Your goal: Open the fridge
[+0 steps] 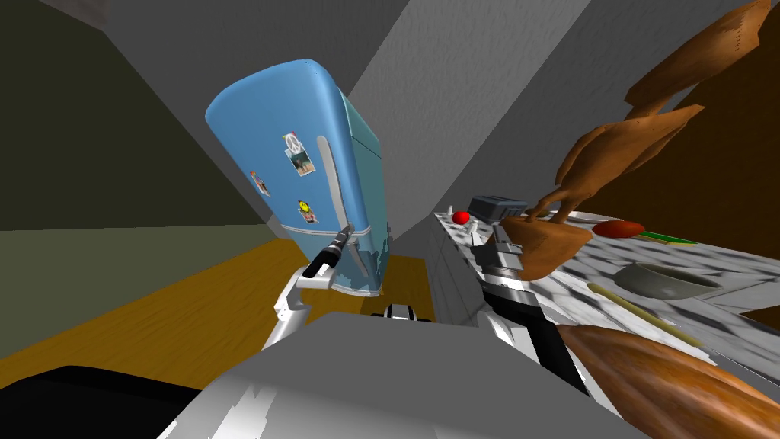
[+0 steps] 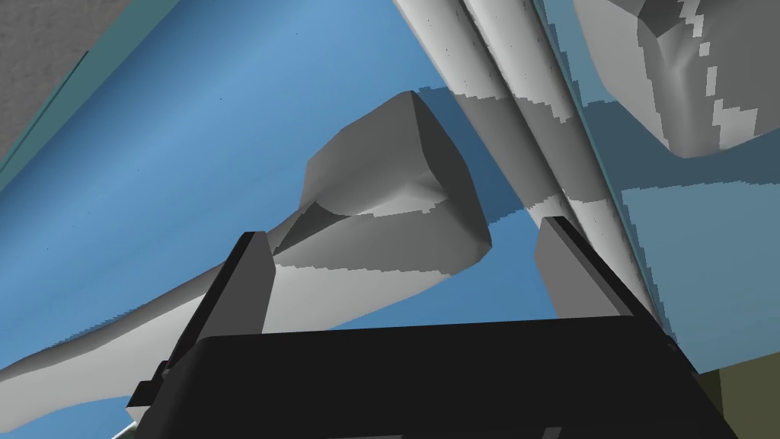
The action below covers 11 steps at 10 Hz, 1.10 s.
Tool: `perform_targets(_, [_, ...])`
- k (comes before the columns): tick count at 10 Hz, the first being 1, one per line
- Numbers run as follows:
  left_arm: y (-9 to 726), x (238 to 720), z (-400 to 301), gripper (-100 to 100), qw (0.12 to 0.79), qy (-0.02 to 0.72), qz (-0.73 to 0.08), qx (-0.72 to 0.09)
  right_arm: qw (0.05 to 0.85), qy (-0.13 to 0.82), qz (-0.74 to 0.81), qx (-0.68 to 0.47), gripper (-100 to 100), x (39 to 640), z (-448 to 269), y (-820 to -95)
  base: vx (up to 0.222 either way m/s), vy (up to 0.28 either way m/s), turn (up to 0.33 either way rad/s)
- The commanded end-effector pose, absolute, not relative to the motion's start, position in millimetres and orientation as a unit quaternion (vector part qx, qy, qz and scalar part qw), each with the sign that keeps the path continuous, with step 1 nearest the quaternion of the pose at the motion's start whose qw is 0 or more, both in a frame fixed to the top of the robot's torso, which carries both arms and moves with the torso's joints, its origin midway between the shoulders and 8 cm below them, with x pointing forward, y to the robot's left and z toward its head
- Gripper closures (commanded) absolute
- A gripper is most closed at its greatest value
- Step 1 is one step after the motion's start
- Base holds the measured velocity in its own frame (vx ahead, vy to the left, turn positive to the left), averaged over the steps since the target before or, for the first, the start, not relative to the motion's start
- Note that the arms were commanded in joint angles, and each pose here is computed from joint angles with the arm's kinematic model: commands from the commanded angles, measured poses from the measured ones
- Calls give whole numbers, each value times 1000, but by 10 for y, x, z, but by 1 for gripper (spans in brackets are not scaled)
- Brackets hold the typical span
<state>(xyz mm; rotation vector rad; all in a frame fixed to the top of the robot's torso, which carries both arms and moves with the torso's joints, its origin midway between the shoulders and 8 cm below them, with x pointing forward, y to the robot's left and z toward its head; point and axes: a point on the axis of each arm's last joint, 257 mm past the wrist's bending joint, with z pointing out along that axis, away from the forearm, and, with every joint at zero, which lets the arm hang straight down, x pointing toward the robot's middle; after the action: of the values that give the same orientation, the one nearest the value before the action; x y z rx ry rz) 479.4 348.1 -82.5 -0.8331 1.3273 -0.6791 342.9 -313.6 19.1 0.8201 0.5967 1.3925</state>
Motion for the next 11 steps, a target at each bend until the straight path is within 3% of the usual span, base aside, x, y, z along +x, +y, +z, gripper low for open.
perform_targets(1, [3529, 4791, -787, -100, 655, 592, -288, -371, 651, 263, 613, 361, 0, 3429, 191, -3136, -4, 1, 13])
perform_targets(4, [3482, 4754, -853, -100, 649, 597, -289, -374, 651, 263, 613, 361, 0, 3429, 190, -3137, 49, 2, 14])
perform_targets(5, [3470, 4743, -878, 100, 646, 599, -288, -375, 651, 263, 613, 361, 0, 3429, 191, -3136, -12, 0, 15])
perform_targets(7, [3240, 4716, -816, 100, 642, 607, -308, -353, 651, 263, 613, 361, 0, 3430, 191, -3136, -141, 189, -80])
perform_targets(11, [2925, 4648, -805, 100, 628, 622, -334, -328, 651, 263, 613, 361, 0, 3430, 191, -3136, -260, 262, -95])
